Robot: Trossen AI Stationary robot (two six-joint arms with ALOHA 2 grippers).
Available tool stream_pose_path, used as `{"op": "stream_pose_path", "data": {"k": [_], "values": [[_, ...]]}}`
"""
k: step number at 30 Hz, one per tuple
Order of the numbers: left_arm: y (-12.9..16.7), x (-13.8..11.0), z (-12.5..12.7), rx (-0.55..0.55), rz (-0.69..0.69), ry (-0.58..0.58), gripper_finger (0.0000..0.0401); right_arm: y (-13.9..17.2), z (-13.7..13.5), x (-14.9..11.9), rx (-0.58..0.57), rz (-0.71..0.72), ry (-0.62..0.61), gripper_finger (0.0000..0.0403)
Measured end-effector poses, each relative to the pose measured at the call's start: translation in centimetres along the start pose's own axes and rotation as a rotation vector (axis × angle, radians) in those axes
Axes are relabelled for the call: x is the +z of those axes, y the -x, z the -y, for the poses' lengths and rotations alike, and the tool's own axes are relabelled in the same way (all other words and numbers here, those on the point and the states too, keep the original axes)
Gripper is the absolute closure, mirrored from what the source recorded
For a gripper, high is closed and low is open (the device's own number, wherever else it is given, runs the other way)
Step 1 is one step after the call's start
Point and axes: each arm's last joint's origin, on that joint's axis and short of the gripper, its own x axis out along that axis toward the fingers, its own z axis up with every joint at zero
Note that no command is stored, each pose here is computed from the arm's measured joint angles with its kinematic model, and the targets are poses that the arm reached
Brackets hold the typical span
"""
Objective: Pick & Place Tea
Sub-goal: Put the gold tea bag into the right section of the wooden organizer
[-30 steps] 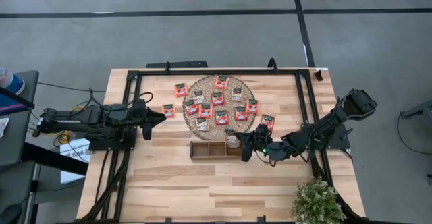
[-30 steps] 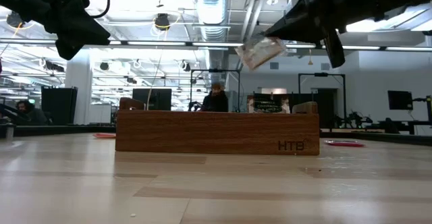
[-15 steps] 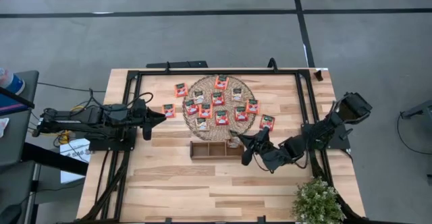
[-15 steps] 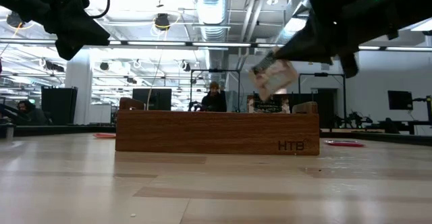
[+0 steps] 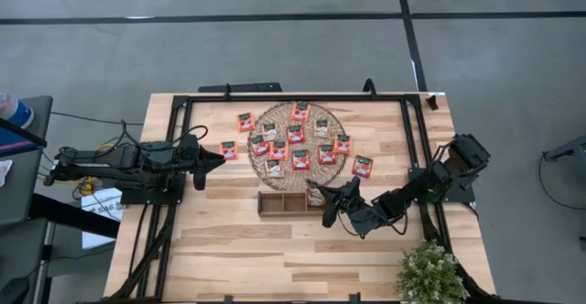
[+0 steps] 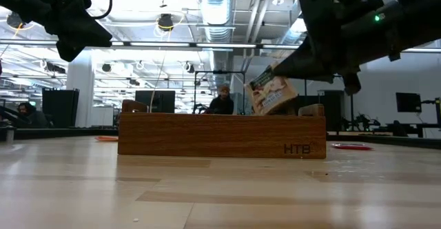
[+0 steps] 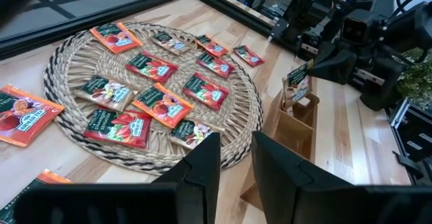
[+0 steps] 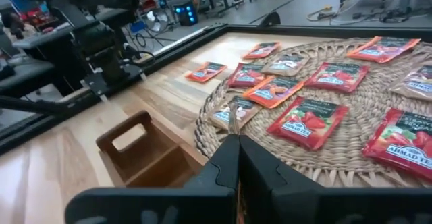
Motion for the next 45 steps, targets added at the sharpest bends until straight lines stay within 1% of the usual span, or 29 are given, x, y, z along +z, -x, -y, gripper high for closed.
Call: {"op": "stream_pose_path", "data": {"k": [5,11,21,29,32,38,45], "values": [[0.0,0.0,0.0,0.0,0.0,-0.001,0.0325,0.0,-0.1,0.0,0.004,0.002,-0.005,0.0403],[0.0,0.0,0.0,0.001,-0.001,-0.002,0.0325,0.6,-0.5,0.1,0.034,0.013,-0.004,0.0403],[0.0,-0.1,0.0,0.003,-0.005,-0.004,0.0325,0.8,-0.6,0.0,0.027,0.021,-0.023,0.0403],[0.0,0.0,0.0,0.003,-0.005,-0.004,0.0325,0.4,-1.7,-1.6,0.007,0.023,-0.022,0.0403],[0.0,-0.1,0.0,0.004,-0.005,-0.004,0.0325,0.6,-1.8,-1.7,-0.018,0.05,-0.02,0.0403],[0.0,-0.1,0.0,0.004,-0.005,-0.004,0.0325,1.3,-2.1,-2.1,0.003,0.036,0.004,0.0403],[0.0,-0.1,0.0,0.004,-0.005,-0.004,0.0325,1.0,-1.8,-2.1,-0.011,0.034,0.01,0.0403]]}}
